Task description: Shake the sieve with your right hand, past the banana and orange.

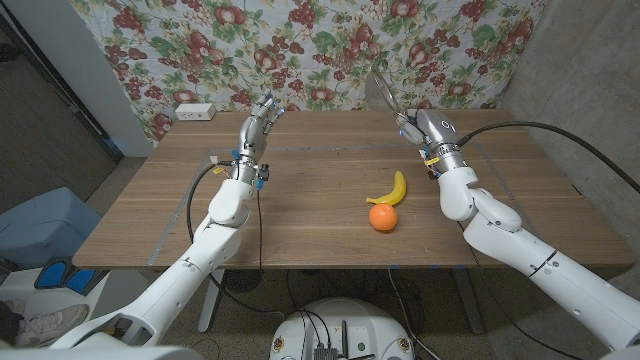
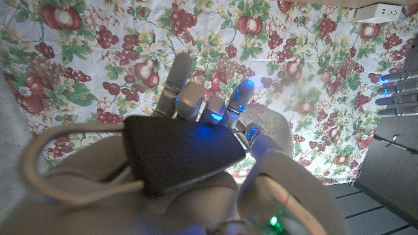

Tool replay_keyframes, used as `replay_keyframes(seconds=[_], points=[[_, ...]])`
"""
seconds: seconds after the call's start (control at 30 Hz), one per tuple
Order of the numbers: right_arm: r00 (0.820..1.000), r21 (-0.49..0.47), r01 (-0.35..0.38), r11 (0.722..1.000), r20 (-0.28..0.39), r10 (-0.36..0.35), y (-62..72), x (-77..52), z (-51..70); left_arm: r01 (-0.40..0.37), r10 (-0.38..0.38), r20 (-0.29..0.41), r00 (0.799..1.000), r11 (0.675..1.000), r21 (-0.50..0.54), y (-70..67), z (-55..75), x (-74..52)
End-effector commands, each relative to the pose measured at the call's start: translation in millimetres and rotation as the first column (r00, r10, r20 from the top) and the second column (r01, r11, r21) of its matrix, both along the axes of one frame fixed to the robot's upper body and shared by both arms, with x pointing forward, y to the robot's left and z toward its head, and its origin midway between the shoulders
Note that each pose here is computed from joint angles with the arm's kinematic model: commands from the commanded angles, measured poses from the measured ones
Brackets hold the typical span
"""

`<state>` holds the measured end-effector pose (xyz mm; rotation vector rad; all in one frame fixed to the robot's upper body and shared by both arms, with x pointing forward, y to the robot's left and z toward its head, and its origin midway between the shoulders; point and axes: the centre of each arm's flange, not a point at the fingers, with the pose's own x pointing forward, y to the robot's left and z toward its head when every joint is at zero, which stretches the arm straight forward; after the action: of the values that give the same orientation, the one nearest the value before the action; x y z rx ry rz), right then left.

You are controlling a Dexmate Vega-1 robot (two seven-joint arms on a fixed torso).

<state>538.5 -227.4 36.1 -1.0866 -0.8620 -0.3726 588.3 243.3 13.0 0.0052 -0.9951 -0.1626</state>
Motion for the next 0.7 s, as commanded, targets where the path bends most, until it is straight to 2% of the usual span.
replay_keyframes(seconds=[0.03, 0.4, 0.7], points=[[1.0, 0.056, -0.03, 0.998, -0.006, 0.03, -2.9, 1.5, 3.0, 0.003, -0.003, 0.0, 1.0, 1.0, 0.0, 1.4, 1.5, 2.6], [1.0, 0.029, -0.02, 0.999, 0.002, 0.02, -2.2, 0.6, 3.0, 0.0, 0.0, 0.003, 1.0, 1.0, 0.001, 1.2, 1.6, 1.0], [0.999, -0.061, 0.031, 0.998, 0.042, -0.028, 4.9, -0.2, 0.4, -0.002, 0.002, 0.003, 1.0, 1.0, 0.002, 1.2, 1.2, -0.4]])
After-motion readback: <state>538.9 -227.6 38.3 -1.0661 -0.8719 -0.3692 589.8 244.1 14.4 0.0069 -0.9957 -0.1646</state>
